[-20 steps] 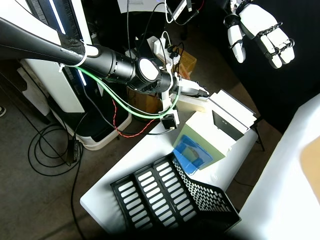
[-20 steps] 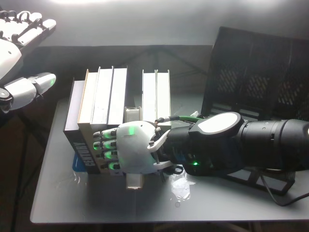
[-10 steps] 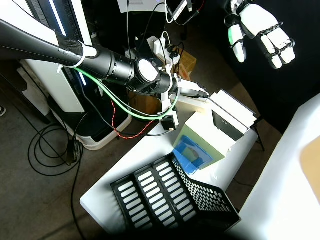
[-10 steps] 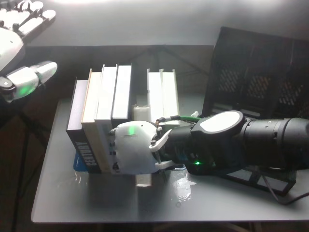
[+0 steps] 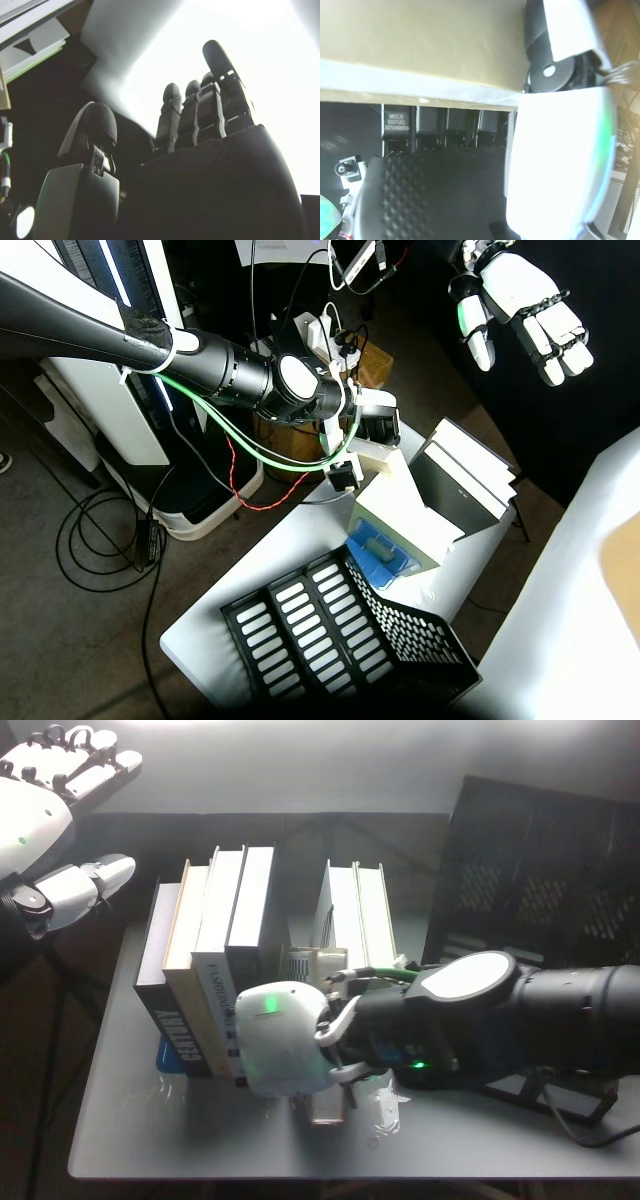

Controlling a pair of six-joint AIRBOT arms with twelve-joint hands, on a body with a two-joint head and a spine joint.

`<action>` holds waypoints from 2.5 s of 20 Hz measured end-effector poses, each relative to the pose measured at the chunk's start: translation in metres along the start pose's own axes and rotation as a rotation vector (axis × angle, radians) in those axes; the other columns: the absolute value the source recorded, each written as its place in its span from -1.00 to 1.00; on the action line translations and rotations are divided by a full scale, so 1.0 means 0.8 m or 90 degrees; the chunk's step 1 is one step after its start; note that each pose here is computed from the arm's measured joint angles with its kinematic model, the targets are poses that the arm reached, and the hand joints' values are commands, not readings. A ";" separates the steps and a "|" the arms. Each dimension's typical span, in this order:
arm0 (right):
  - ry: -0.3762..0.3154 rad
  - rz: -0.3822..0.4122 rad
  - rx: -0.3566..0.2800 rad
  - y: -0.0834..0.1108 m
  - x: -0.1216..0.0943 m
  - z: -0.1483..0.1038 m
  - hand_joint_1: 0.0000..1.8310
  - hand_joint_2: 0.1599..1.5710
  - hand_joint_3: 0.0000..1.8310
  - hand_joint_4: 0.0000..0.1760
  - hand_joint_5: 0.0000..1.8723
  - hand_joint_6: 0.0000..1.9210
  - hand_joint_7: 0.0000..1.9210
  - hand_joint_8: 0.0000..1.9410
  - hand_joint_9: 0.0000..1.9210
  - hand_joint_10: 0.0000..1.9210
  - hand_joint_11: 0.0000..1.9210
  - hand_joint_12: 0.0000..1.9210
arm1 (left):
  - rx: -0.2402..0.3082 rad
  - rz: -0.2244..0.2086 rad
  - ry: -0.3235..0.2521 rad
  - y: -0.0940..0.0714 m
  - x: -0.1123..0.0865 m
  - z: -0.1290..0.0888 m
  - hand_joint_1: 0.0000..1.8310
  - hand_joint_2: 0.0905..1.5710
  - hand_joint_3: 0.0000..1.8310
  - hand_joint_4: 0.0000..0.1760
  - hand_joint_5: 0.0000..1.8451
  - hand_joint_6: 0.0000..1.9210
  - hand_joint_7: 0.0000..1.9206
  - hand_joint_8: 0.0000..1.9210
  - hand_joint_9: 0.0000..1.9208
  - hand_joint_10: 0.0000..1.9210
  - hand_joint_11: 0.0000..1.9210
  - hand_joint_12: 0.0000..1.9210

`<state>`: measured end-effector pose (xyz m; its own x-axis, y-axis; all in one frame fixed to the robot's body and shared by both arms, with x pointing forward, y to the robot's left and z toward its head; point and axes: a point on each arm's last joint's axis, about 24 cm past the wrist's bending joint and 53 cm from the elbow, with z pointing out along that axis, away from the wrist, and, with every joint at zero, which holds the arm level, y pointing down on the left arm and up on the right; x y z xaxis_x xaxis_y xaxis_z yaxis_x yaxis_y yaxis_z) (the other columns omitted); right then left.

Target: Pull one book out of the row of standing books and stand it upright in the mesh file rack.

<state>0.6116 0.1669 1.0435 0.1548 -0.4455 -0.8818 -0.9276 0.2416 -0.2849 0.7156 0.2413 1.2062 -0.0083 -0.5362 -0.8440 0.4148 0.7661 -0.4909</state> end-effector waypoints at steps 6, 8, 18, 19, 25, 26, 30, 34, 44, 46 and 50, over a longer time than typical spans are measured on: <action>-0.037 -0.011 -0.027 0.007 -0.031 -0.040 0.52 0.25 -0.96 -1.00 0.05 -0.16 0.22 -0.30 0.08 0.24 0.05 0.68 | -0.002 -0.007 0.000 0.000 0.001 0.000 -0.54 0.81 -1.00 -1.00 -0.89 -0.99 -1.00 -1.00 -1.00 -1.00 -1.00 -0.99; -0.054 -0.012 -0.031 0.004 -0.047 -0.052 0.51 0.31 -0.99 -1.00 -0.03 0.04 0.14 -0.21 0.02 0.29 -0.14 0.73 | -0.003 -0.011 -0.001 0.000 0.001 -0.001 -0.54 0.81 -1.00 -0.99 -0.90 -1.00 -1.00 -1.00 -1.00 -1.00 -1.00 -1.00; -0.081 0.002 -0.125 0.009 -0.120 -0.107 0.41 0.28 -1.00 -1.00 0.03 0.00 0.29 -0.33 0.20 0.10 0.00 0.60 | -0.004 -0.017 0.009 -0.003 0.006 -0.002 -0.54 0.80 -1.00 -0.44 -0.90 -0.99 -1.00 -1.00 -1.00 -1.00 -1.00 -0.71; -0.080 0.000 -0.129 0.010 -0.123 -0.111 0.49 0.31 -1.00 -1.00 -0.05 0.08 0.19 -0.25 0.07 0.21 -0.05 0.64 | -0.003 -0.016 0.014 -0.004 0.008 -0.002 -0.56 0.79 -1.00 -0.28 -0.92 -1.00 -1.00 -1.00 -1.00 -1.00 -1.00 -0.68; -0.086 0.019 -0.110 -0.023 -0.146 -0.137 0.49 0.41 -0.99 -1.00 -0.19 0.35 -0.03 0.02 -0.05 0.37 -0.16 0.75 | -0.008 -0.021 0.024 -0.002 0.013 -0.002 -0.66 0.80 -1.00 -0.13 -0.93 -0.99 -1.00 -1.00 -1.00 -1.00 -1.00 -0.79; -0.092 0.028 -0.101 -0.032 -0.154 -0.142 0.41 0.36 -1.00 -1.00 0.00 -0.08 0.05 0.21 0.14 0.58 0.05 0.94 | -0.007 -0.020 0.027 -0.003 0.015 -0.003 -0.61 0.80 -1.00 -0.20 -0.91 -0.99 -1.00 -1.00 -1.00 -1.00 -1.00 -0.87; -0.098 0.041 -0.084 -0.057 -0.172 -0.162 0.48 0.46 -0.99 -1.00 -0.20 0.26 -0.15 0.28 -0.16 0.58 -0.25 0.93 | -0.008 -0.019 0.030 -0.002 0.016 -0.003 -0.56 0.81 -1.00 -0.33 -0.91 -1.00 -1.00 -1.00 -1.00 -1.00 -1.00 -0.98; -0.101 0.054 -0.046 -0.090 -0.185 -0.185 0.47 0.51 -1.00 -1.00 -0.33 0.40 -0.17 0.34 -0.20 0.61 -0.29 0.82 | -0.008 -0.020 0.030 -0.003 0.016 -0.003 -0.71 0.80 -1.00 -0.48 -0.92 -1.00 -1.00 -1.00 -1.00 -1.00 -1.00 -0.91; -0.096 0.088 0.022 -0.139 -0.192 -0.245 0.34 0.49 -1.00 -1.00 -0.15 0.09 -0.11 0.57 0.01 0.78 -0.03 1.00 | -0.006 -0.025 0.025 -0.005 0.014 -0.001 -0.63 0.79 -1.00 -0.54 -0.93 -1.00 -1.00 -1.00 -1.00 -1.00 -1.00 -0.76; -0.093 0.088 0.035 -0.147 -0.187 -0.256 0.35 0.47 -1.00 -1.00 -0.14 0.10 -0.08 0.49 0.05 0.73 0.04 1.00 | -0.006 -0.025 0.025 -0.005 0.014 -0.001 -0.61 0.80 -1.00 -0.49 -0.93 -1.00 -1.00 -1.00 -1.00 -1.00 -1.00 -0.75; -0.065 0.104 0.051 -0.154 -0.168 -0.265 0.33 0.53 -1.00 -1.00 -0.24 0.19 -0.14 0.61 0.02 0.82 -0.02 1.00 | -0.006 -0.030 0.027 -0.007 0.016 -0.001 -0.59 0.79 -1.00 -0.43 -0.92 -1.00 -1.00 -1.00 -1.00 -1.00 -1.00 -0.75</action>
<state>0.6332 0.0143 1.2765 0.0427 -0.3058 -0.9511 -0.9140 0.3726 -0.1608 0.7124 0.2307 1.1981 -0.0657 -0.5564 -0.8283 0.4046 0.7440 -0.5318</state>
